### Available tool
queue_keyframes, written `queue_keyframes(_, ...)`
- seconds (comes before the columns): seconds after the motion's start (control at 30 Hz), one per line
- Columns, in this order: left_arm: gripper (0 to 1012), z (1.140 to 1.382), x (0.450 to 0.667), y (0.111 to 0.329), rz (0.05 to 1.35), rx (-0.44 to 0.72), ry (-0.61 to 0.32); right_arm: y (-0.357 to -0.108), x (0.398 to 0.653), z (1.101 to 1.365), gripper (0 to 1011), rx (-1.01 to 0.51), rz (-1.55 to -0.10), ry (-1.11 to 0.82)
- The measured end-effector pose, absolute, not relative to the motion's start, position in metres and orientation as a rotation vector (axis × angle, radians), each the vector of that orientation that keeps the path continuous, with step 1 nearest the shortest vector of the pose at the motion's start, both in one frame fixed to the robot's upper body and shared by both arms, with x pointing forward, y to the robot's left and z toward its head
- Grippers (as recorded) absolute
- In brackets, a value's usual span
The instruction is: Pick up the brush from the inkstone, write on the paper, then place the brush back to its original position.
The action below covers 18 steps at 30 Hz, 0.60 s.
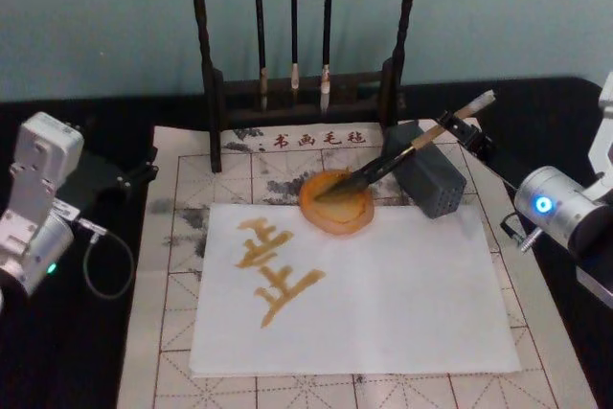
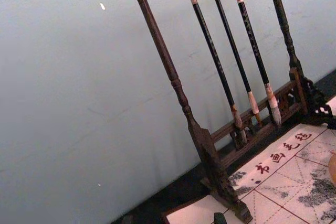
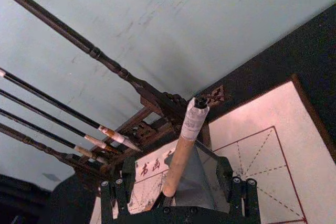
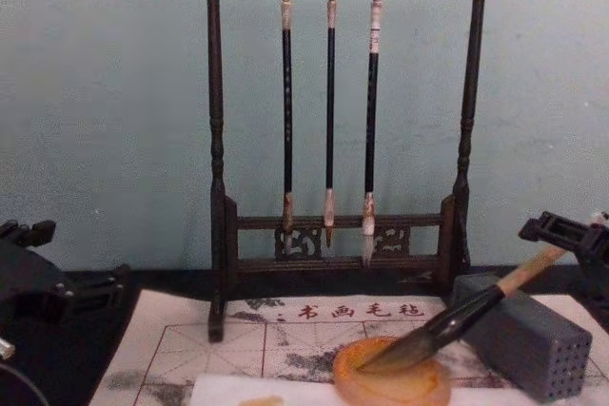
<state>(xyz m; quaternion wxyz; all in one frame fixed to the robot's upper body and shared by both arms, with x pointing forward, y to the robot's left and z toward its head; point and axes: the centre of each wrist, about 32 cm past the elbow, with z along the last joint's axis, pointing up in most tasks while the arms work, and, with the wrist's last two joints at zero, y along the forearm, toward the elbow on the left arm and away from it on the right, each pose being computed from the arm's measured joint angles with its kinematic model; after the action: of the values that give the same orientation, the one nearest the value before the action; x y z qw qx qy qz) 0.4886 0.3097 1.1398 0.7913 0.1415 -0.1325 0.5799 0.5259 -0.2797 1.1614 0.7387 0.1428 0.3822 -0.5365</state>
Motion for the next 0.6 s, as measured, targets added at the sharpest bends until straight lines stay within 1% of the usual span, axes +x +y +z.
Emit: queue_keyframes(0.6,1001,1.14,0.489,0.31,1.248,0.304,-0.285,-0.271,0.541,1.162,1002,0.334,-1.193,0.848)
